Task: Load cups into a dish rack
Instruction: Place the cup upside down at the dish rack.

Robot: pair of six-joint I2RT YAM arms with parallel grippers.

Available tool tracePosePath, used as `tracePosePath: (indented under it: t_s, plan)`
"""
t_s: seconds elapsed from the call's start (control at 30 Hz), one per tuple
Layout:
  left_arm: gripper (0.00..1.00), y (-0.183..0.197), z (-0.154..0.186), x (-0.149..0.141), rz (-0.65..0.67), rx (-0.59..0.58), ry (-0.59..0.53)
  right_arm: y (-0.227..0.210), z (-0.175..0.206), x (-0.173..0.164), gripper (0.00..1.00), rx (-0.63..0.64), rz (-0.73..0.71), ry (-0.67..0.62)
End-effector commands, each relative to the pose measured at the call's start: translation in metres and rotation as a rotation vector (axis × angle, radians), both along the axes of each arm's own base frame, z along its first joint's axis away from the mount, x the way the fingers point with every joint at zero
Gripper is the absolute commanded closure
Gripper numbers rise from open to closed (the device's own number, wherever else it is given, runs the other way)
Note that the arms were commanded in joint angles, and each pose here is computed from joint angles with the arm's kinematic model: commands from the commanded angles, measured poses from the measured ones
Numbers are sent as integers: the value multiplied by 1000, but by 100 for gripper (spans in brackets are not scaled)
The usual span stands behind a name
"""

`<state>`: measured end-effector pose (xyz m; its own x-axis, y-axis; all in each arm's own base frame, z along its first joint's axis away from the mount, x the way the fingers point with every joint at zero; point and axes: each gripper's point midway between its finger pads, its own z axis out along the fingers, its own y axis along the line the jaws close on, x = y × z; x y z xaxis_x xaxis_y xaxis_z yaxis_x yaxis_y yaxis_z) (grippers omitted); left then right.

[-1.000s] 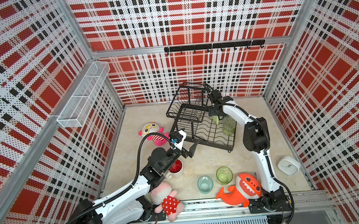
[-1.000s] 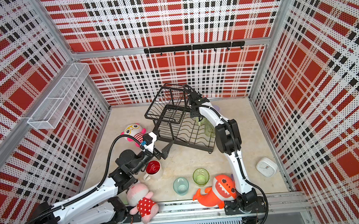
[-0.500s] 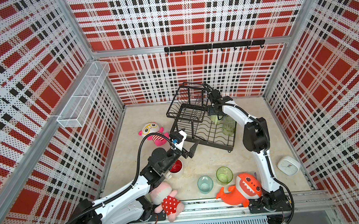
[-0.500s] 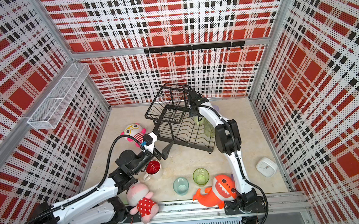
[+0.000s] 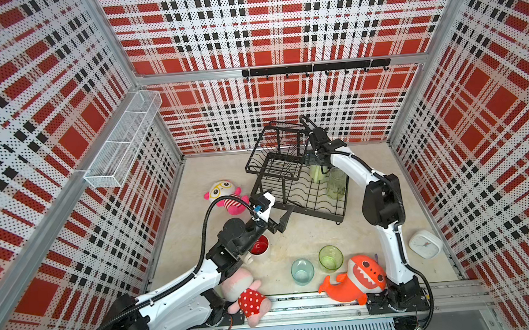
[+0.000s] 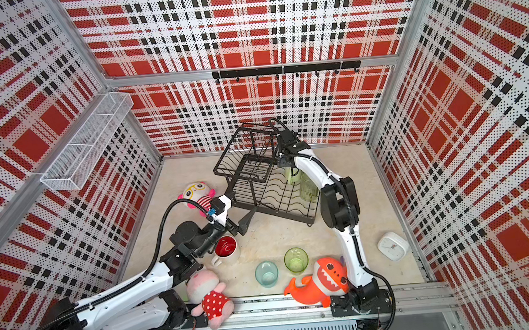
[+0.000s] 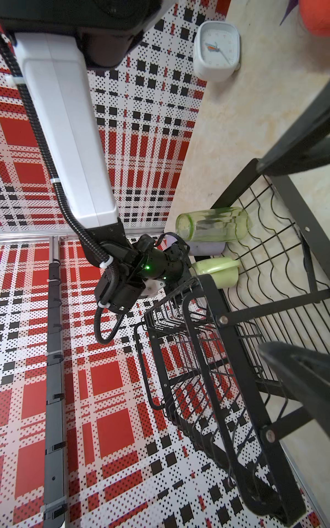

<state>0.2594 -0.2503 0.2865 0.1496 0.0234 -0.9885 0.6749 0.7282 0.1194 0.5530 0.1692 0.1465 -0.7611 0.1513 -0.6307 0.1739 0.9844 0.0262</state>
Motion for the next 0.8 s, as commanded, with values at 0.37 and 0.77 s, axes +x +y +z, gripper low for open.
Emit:
tracePosePath:
  t_s: [0.37, 0.77]
  plan:
    - [7, 7, 12, -3, 32, 1, -45, -9, 89, -20, 10, 60, -15, -180]
    - [6, 19, 24, -3, 90, -28, -63, -29, 146, -68, 11, 90, 26, -336]
